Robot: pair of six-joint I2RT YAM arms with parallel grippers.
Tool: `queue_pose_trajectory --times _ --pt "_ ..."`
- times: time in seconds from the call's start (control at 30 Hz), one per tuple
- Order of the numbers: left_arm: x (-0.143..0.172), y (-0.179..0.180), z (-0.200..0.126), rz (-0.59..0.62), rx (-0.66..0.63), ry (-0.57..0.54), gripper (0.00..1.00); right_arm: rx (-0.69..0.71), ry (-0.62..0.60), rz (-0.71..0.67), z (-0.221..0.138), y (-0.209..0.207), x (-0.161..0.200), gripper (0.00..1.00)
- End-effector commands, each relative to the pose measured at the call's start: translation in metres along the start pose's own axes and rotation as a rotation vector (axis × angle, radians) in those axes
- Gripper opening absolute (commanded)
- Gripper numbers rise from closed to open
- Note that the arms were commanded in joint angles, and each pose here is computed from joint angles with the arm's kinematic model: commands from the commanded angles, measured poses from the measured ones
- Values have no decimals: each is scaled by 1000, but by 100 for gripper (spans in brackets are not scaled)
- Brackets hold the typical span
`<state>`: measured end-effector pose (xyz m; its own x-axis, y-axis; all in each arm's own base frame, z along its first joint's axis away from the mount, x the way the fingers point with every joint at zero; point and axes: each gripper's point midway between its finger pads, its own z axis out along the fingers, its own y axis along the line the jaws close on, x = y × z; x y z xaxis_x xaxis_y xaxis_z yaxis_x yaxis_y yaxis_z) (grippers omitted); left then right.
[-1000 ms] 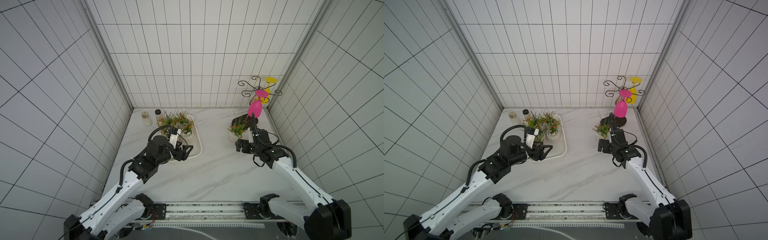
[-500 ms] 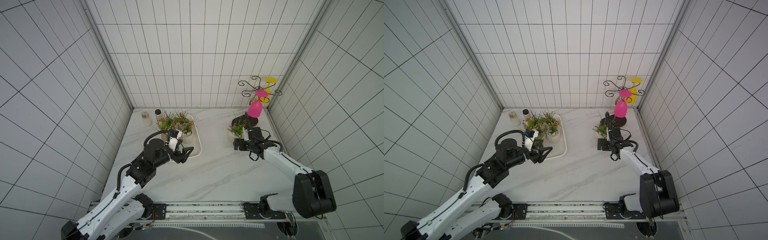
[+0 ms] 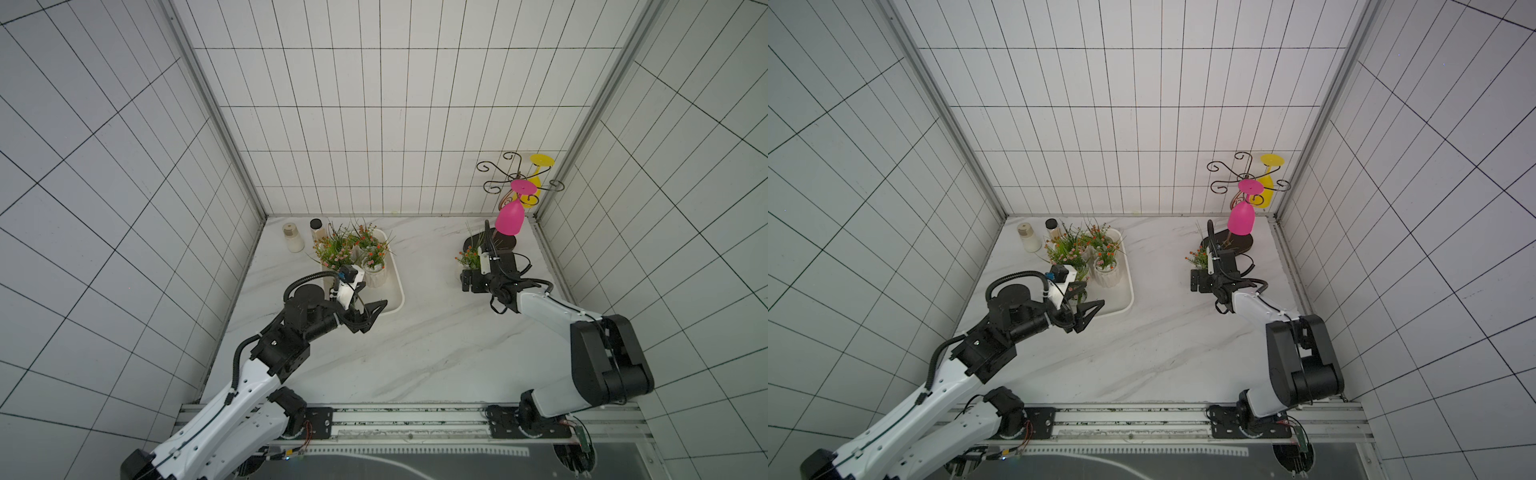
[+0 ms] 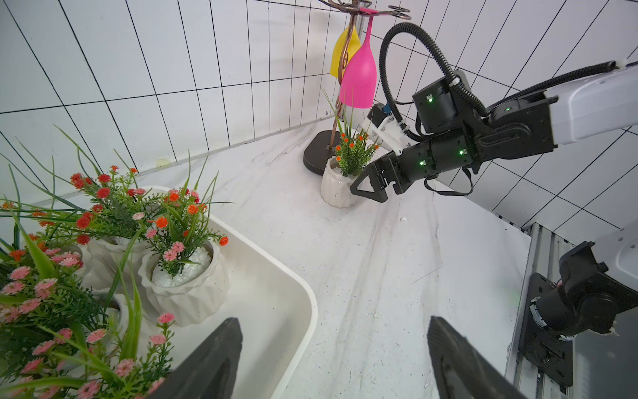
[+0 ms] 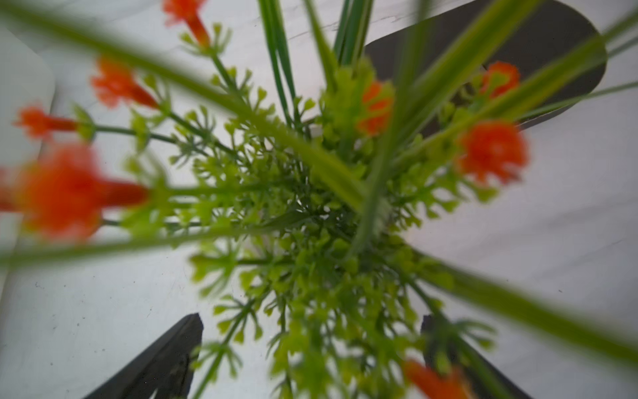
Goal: Put the potted gypsophila into the storage box
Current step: Pick up the baby's breath potted plant from the center of the board.
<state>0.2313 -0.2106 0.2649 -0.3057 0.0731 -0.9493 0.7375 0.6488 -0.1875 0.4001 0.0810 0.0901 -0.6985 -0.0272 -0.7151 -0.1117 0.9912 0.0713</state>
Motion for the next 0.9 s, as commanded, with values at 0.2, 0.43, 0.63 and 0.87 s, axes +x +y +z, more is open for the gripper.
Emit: queue_pose_trajectory --times 0.2,0.43,0.63,0.87 --pt "-2 -4 1 18 25 -22 84 -7 -172 -9 3 2 -57 99" --pt "-2 -4 0 17 24 -23 84 5 -218 -22 9 1 -66 99" --pt "-2 -3 -1 17 18 -23 84 17 -217 -33 19 -1 -70 99" --pt "-1 -4 0 13 23 -19 84 31 -235 -41 24 -3 -74 99"
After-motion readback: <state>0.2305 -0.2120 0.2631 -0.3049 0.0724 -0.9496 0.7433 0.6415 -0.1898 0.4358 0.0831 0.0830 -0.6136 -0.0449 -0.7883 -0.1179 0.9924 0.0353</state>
